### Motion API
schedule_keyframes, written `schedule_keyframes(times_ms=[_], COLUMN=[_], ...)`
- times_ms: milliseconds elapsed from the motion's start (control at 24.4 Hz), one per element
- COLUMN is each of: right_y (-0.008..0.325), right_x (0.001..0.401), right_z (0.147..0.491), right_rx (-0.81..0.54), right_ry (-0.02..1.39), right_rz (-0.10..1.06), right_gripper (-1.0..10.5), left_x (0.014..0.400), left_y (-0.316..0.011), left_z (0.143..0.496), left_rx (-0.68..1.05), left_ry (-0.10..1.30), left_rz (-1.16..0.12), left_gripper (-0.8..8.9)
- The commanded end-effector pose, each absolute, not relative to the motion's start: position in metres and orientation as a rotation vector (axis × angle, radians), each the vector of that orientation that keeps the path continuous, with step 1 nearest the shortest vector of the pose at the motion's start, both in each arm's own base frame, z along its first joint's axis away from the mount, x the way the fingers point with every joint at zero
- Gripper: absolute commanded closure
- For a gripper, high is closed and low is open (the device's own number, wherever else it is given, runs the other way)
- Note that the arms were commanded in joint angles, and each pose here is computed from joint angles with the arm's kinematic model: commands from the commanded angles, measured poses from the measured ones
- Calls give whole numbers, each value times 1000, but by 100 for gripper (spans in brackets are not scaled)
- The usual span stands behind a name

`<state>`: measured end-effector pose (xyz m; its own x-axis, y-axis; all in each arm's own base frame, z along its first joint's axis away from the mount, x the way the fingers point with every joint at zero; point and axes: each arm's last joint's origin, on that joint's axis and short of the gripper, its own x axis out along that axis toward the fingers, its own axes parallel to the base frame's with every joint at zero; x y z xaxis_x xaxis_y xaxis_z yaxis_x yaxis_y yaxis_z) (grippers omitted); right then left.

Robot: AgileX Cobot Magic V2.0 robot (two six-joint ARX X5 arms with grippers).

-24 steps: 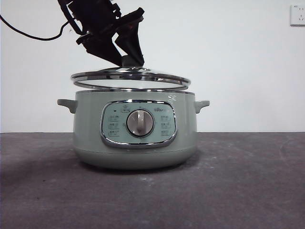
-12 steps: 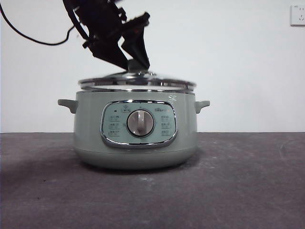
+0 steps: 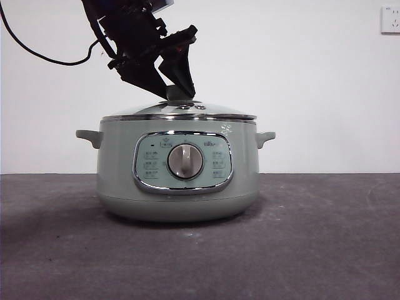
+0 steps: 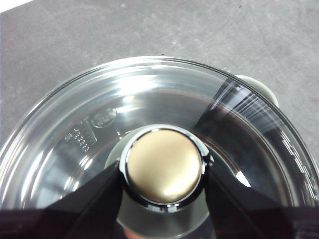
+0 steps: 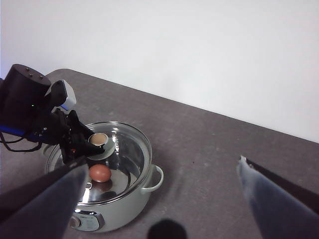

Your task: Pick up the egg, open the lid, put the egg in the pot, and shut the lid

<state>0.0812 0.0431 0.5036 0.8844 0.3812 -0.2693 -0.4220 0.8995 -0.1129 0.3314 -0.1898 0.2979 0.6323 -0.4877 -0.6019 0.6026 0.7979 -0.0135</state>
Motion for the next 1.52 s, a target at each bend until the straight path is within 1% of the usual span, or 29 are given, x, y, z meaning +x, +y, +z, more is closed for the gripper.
schedule_keyframes(times_ms=[41, 328, 410, 451, 492, 533, 615, 656, 697, 861, 1148, 1394, 1517], right_y=[43, 44, 44, 44, 44, 44, 44, 44, 44, 45, 47, 56, 60], right_x=[81, 82, 82, 82, 83, 83, 83, 83, 83, 83, 87, 91, 96], right_z=[505, 504, 504, 504, 504, 504, 503, 503, 502, 499, 490, 480, 474], right_rx=[-158, -159, -160, -160, -160, -160, -162, -163, -165, -177, -204, -179, -179], right_ry=[238, 242, 243, 244, 244, 245, 250, 256, 262, 301, 396, 522, 601], right_rz=[420, 420, 421, 420, 420, 421, 422, 424, 426, 429, 443, 608, 656], right_gripper=[442, 442, 442, 442, 442, 442, 442, 442, 442, 442, 442, 443, 443], left_x=[330, 328, 328, 328, 328, 328, 329, 329, 328, 326, 307, 265, 238], left_y=[-190, -190, -190, -190, -190, -190, -190, -190, -190, -188, -178, -155, -141], left_z=[295, 293, 292, 292, 292, 293, 293, 293, 293, 300, 330, 368, 387], left_rx=[214, 220, 221, 220, 220, 220, 219, 219, 219, 216, 197, 171, 124], left_ry=[658, 689, 692, 692, 691, 689, 685, 685, 685, 671, 609, 601, 606], left_rz=[-630, -630, -626, -625, -625, -625, -625, -625, -625, -626, -626, -636, -687], left_gripper=[822, 822, 803, 770, 678, 563, 254, 168, 154, 154, 154, 155, 155])
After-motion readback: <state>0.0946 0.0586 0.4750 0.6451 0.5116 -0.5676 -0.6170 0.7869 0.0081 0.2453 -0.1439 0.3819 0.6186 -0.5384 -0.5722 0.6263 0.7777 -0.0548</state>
